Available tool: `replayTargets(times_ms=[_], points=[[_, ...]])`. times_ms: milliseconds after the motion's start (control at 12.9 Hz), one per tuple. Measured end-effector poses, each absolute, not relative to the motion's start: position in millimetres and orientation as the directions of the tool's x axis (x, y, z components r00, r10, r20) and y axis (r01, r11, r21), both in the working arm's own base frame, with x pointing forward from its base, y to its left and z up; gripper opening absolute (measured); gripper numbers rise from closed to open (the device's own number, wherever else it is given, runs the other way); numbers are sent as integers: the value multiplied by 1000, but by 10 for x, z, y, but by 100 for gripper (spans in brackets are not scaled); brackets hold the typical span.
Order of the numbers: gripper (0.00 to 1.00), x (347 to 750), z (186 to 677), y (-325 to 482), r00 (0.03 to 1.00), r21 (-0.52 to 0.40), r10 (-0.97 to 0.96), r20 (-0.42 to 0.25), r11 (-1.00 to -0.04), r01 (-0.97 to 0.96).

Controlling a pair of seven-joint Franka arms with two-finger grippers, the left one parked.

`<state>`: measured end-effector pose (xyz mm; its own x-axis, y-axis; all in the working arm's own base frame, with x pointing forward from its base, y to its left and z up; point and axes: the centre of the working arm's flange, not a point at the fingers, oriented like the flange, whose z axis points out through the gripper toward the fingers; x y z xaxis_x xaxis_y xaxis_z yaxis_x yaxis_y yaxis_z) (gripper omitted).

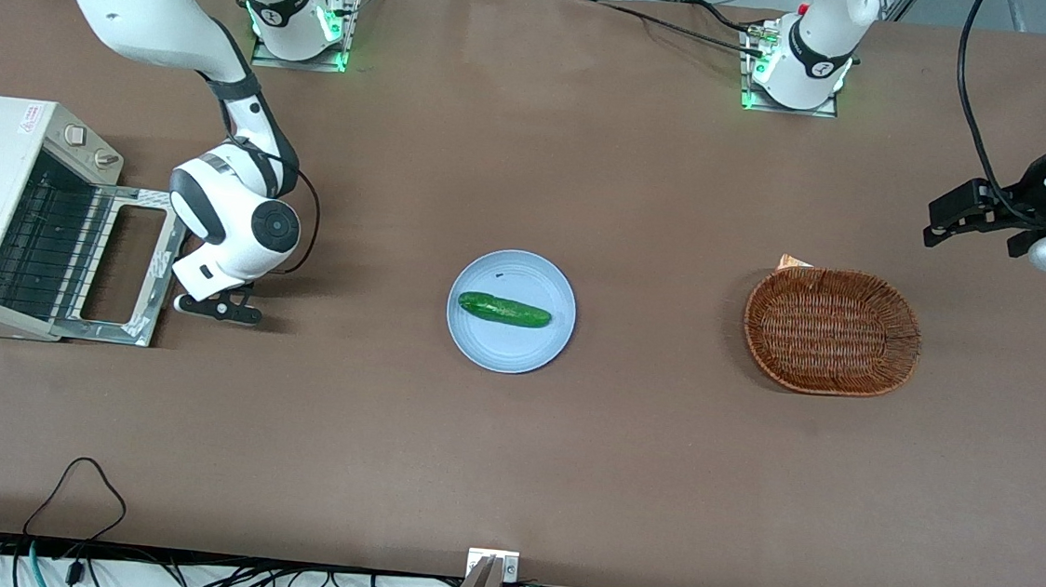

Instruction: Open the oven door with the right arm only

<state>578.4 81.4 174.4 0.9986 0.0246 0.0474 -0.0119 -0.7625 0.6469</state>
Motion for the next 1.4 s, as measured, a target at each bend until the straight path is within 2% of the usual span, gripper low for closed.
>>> replayTargets(times_ms=[233,467,622,778,856,933,1167,1400], points=[[2,5851,2084,910,999,588,-19,50,-808,-44],[5,5939,2465,953,998,542,-58,11,-839,-55],[19,6060,2754,1036,994,488,-107,-14,-868,-87],[44,6187,3069,1066,985,450,-169,-31,-883,-137],[53,6233,3211,1072,980,430,-194,-45,-889,-156],[67,6274,3357,1058,979,403,-189,-77,-904,-143],[99,6376,4035,727,973,281,-86,-216,-960,-22],[100,6399,4708,214,962,145,-81,-260,-988,-44]])
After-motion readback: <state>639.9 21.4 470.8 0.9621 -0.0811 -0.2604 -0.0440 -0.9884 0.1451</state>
